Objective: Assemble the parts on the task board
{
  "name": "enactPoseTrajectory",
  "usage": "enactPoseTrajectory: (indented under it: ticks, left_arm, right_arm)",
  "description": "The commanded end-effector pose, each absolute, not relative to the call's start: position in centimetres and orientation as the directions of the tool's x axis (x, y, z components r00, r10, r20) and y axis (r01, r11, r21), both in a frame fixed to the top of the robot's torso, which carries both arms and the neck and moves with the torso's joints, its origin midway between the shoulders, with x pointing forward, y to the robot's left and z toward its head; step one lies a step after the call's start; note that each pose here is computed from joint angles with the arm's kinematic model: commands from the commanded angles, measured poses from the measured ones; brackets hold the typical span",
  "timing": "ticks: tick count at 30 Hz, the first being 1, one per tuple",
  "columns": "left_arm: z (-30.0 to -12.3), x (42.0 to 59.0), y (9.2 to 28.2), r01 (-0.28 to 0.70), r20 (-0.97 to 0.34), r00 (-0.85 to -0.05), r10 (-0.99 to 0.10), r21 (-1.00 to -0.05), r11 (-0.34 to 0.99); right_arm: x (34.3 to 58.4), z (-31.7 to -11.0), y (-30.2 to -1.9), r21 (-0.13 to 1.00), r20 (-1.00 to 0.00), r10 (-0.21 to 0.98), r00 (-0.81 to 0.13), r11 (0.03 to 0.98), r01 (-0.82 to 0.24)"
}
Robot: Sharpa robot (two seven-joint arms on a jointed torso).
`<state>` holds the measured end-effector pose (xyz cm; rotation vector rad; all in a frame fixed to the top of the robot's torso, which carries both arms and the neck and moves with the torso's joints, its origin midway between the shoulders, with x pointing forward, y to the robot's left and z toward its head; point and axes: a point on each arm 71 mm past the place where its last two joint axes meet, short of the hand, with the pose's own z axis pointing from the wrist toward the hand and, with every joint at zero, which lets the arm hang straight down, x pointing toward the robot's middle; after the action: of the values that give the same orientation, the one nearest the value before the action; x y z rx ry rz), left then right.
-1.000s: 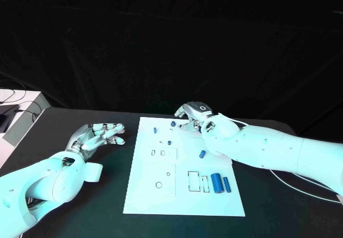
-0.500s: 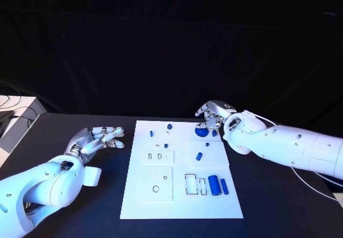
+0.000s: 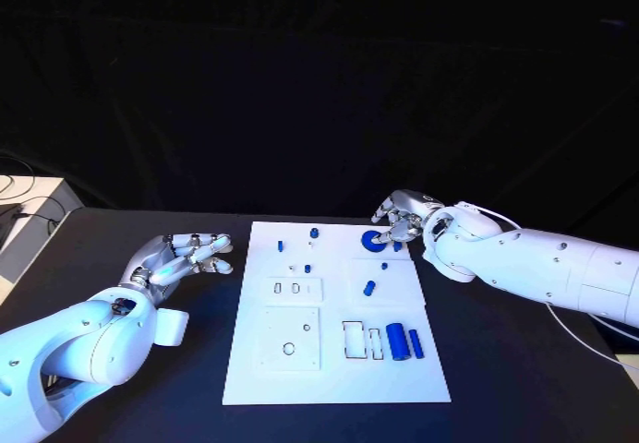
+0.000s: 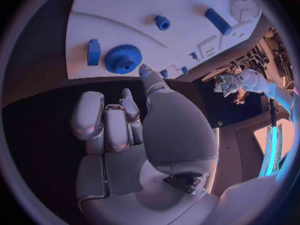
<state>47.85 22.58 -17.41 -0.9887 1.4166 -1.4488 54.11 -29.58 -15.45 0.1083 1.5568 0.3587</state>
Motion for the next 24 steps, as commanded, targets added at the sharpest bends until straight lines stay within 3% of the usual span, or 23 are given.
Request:
enactPoseTrajectory:
  ticks: [1,24]
  left_arm:
    - [-17.2,47.7,22.2,0.068,-0.026,-0.344,-0.939,-0.998,0.003]
    - [-17.3,47.8,22.5,0.064,-0.030,-0.335,-0.942,-0.998,0.009]
  right_arm:
    - [54.3,-16.1,-29.7,0.300,-0.953,0.291,-0.086,0.945,-0.128]
    - [54.8,-17.8,-29.4,0.308,-0.944,0.293,-0.153,0.947,-0.093]
